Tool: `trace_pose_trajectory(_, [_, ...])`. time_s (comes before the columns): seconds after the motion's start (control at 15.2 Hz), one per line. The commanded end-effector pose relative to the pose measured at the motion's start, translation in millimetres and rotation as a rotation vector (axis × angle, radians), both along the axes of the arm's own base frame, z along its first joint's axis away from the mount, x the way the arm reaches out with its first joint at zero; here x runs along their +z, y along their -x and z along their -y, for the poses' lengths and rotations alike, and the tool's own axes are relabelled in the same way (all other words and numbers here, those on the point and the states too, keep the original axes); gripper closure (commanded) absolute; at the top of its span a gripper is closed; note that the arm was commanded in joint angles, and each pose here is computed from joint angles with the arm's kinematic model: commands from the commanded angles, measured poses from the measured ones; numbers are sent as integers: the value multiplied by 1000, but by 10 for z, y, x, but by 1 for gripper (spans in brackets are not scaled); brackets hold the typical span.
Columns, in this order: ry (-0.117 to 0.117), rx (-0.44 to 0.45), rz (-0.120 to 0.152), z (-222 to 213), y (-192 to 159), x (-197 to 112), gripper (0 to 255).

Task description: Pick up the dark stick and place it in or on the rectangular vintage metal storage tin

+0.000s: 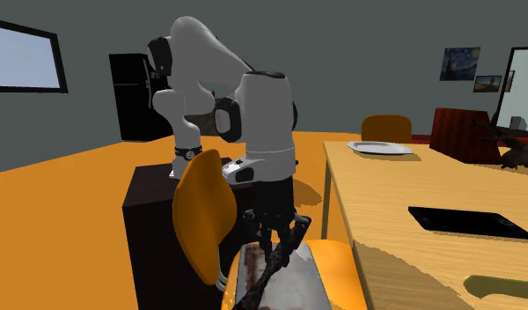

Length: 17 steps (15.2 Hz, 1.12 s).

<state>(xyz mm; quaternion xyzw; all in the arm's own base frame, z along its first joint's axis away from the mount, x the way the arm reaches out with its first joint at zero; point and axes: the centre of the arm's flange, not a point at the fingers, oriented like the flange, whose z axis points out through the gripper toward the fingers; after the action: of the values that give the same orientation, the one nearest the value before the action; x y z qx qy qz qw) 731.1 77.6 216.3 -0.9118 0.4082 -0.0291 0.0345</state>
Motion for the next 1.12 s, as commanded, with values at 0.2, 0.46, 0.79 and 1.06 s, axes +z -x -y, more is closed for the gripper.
trace_pose_trajectory(0.2, [0,0,0,-5,-1,-267,255])
trace_pose_trajectory(0.46, [0,0,0,-5,-1,-267,255])
trace_pose_trajectory(0.79, [0,0,0,-5,-1,-267,0])
trace_pose_trajectory(1.06, [0,0,0,-5,-2,-268,0])
